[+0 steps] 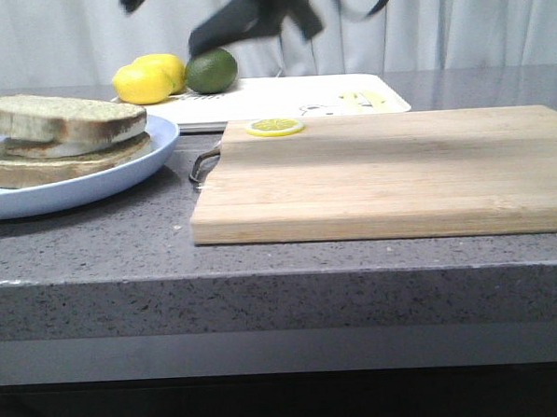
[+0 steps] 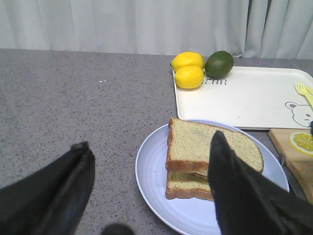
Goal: Place bread and move sandwich to tray
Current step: 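Lay the bread slice on the egg and open the right gripper, then move the left gripper down to the blue plate rim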
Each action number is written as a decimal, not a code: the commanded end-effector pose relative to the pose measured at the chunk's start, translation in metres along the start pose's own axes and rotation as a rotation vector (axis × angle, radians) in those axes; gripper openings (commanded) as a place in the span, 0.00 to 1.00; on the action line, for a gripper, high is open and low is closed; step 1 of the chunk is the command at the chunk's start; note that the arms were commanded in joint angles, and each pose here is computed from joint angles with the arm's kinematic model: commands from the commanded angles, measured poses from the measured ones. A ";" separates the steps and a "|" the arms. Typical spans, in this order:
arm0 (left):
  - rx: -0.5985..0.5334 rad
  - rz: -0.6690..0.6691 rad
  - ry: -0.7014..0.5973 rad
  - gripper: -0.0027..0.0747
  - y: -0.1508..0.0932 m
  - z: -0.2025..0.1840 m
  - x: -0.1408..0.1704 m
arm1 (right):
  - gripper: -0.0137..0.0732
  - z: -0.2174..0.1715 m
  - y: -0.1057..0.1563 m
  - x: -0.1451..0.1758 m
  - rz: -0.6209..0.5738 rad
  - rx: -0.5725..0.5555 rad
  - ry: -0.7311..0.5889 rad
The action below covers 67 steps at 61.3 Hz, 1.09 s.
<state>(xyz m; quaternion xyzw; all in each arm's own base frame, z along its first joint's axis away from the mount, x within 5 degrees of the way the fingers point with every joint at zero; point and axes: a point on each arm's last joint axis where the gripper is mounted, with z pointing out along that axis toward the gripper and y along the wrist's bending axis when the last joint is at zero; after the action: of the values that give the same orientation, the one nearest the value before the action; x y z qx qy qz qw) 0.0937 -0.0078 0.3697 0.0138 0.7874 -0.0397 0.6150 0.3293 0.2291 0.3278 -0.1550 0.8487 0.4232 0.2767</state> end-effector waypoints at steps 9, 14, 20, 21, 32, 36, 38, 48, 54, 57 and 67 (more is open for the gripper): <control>0.014 0.000 -0.107 0.67 -0.002 -0.002 -0.016 | 0.71 -0.108 0.066 -0.007 -0.353 0.079 -0.112; 0.014 0.000 -0.107 0.67 -0.002 -0.002 -0.016 | 0.71 -0.140 0.080 -0.001 -0.420 0.142 -0.148; 0.014 0.000 -0.107 0.67 -0.002 -0.002 -0.016 | 0.71 -0.176 0.093 0.009 -0.466 0.228 -0.190; 0.014 0.000 -0.107 0.67 -0.002 -0.002 -0.016 | 0.71 -0.182 0.095 0.011 -0.469 0.246 -0.195; 0.014 0.000 -0.107 0.67 -0.002 -0.002 -0.016 | 0.70 -0.226 0.103 0.036 -0.448 0.366 -0.222; 0.014 0.000 -0.107 0.67 -0.002 -0.002 -0.016 | 0.70 -0.233 0.100 0.049 -0.447 0.387 -0.223; 0.014 0.000 -0.107 0.67 -0.002 -0.002 -0.016 | 0.70 -0.238 0.100 0.057 -0.452 0.389 -0.237; 0.014 0.000 -0.107 0.67 -0.002 -0.002 -0.016 | 0.70 -0.248 0.088 0.097 -0.450 0.389 -0.269; 0.014 0.000 -0.107 0.67 -0.002 -0.002 -0.016 | 0.70 -0.252 0.081 0.118 -0.450 0.391 -0.274; 0.014 0.000 -0.107 0.67 -0.002 -0.002 -0.016 | 0.70 -0.253 0.077 0.129 -0.451 0.393 -0.277; 0.014 0.000 -0.107 0.67 -0.002 -0.002 -0.016 | 0.70 -0.256 0.068 0.156 -0.450 0.393 -0.283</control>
<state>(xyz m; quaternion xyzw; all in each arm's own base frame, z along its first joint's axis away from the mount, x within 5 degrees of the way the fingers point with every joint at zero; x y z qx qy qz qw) 0.0937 -0.0078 0.3700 0.0138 0.7864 -0.0399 0.6163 0.0880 0.0621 0.3956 -0.2364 0.8361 0.1897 0.4572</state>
